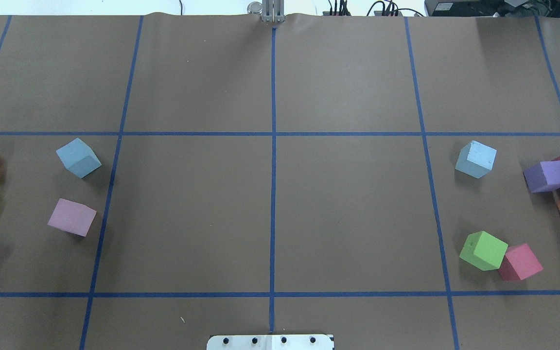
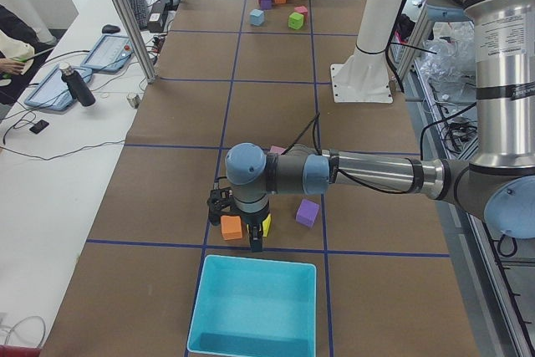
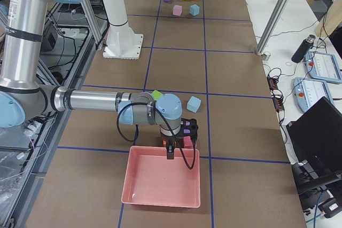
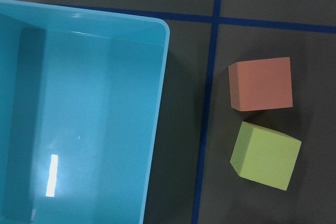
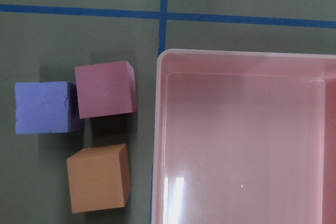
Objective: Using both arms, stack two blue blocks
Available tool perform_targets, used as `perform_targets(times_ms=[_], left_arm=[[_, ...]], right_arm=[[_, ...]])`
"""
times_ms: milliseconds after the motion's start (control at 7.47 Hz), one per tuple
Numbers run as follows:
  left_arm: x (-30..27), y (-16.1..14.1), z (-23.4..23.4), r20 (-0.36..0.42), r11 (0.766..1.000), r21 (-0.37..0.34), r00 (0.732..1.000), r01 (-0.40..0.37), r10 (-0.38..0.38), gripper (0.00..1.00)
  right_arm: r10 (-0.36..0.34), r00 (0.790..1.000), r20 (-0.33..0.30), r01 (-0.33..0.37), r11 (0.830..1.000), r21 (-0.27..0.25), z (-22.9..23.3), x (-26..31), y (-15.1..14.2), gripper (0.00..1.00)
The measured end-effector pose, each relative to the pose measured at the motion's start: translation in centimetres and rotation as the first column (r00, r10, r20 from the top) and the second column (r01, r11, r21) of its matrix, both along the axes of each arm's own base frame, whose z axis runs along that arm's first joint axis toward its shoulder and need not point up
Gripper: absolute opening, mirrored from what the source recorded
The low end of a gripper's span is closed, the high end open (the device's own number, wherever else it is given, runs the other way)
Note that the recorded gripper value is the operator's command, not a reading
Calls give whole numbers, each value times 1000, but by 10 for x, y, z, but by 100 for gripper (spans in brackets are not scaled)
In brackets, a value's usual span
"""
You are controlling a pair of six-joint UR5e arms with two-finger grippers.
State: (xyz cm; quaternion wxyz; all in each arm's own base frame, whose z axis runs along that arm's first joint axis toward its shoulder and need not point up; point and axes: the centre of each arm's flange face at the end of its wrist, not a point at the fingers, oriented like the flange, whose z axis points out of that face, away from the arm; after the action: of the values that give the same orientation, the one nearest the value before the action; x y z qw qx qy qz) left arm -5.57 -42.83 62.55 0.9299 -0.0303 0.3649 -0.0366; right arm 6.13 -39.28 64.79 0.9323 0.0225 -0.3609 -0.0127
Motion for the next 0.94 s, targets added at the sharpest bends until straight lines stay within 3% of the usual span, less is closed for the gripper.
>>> perform_targets(times_ms=[268, 669, 937], left_arm=[[0, -4, -7, 0, 1000, 19, 1000, -3, 3, 98], [1, -23, -51, -3, 983, 181, 1000, 0, 1, 98], [2, -42, -42, -11, 970, 245, 1000, 2, 1, 98]], right_arm=[[-2, 1000, 4, 2, 1000, 8, -3, 0, -1, 100], [11, 1000, 20, -13, 997, 77, -24, -11, -15, 100], [71, 996, 57, -73, 997, 32, -62, -58, -49, 100]])
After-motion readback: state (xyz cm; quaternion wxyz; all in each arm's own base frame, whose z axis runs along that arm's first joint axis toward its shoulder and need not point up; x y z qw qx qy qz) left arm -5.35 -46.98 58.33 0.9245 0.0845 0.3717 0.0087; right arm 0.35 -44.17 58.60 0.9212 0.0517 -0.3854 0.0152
